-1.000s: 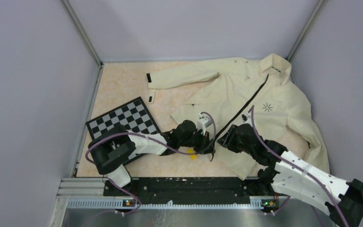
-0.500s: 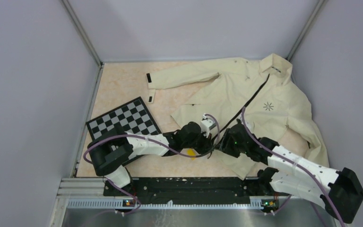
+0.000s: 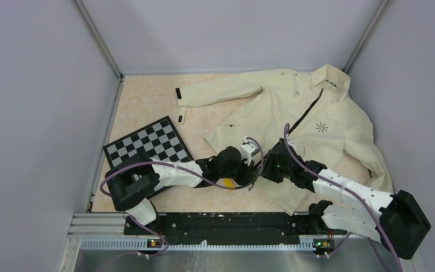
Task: Zip up the jacket
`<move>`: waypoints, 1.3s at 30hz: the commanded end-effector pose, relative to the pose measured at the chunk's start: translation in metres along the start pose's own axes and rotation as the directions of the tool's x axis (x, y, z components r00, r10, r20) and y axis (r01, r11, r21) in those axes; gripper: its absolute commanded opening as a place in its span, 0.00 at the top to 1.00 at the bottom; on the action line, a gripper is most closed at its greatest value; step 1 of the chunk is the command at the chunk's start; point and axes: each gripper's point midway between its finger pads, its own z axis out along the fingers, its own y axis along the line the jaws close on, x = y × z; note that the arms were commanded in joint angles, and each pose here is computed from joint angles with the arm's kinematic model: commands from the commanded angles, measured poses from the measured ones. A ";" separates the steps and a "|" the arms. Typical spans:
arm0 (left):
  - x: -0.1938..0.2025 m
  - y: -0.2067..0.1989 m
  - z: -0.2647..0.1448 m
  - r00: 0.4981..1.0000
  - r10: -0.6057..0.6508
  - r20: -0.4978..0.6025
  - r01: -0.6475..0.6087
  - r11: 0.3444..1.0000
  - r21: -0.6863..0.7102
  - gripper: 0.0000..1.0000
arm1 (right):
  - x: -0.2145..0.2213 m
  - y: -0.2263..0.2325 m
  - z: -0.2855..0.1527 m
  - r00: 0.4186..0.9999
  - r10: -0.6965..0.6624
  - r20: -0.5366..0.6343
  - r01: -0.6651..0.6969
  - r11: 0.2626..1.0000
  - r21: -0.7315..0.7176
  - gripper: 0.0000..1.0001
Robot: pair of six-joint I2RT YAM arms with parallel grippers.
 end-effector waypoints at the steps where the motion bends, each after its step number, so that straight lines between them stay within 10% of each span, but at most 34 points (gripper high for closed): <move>1: -0.025 -0.017 0.000 0.998 0.014 0.065 -0.017 0.999 0.045 1.00 | -0.013 0.032 0.002 1.000 0.005 0.017 -0.003 0.995 -0.096 0.63; 12: -0.024 -0.022 0.002 0.999 0.006 0.052 -0.009 0.998 0.064 1.00 | -0.009 0.030 0.014 0.998 0.068 0.019 -0.064 0.986 -0.155 0.70; 18: -0.024 -0.024 0.000 0.999 -0.004 0.051 0.001 0.997 0.073 1.00 | -0.014 0.025 0.014 0.996 0.079 0.051 -0.069 0.982 -0.175 0.91; 23: -0.031 -0.027 -0.009 0.997 -0.025 0.077 0.019 0.997 0.074 0.81 | -0.019 0.018 0.015 0.990 0.011 0.139 0.023 0.970 -0.242 1.00; 32: -0.060 -0.029 -0.045 0.987 -0.078 0.141 0.066 0.994 0.091 0.06 | -0.021 0.013 -0.003 0.932 -0.195 0.306 0.294 0.900 -0.322 1.00; 39: -0.076 0.013 -0.047 0.991 -0.130 0.032 0.130 0.991 0.023 0.09 | -0.026 -0.008 -0.004 0.925 -0.161 0.343 0.258 0.931 -0.259 1.00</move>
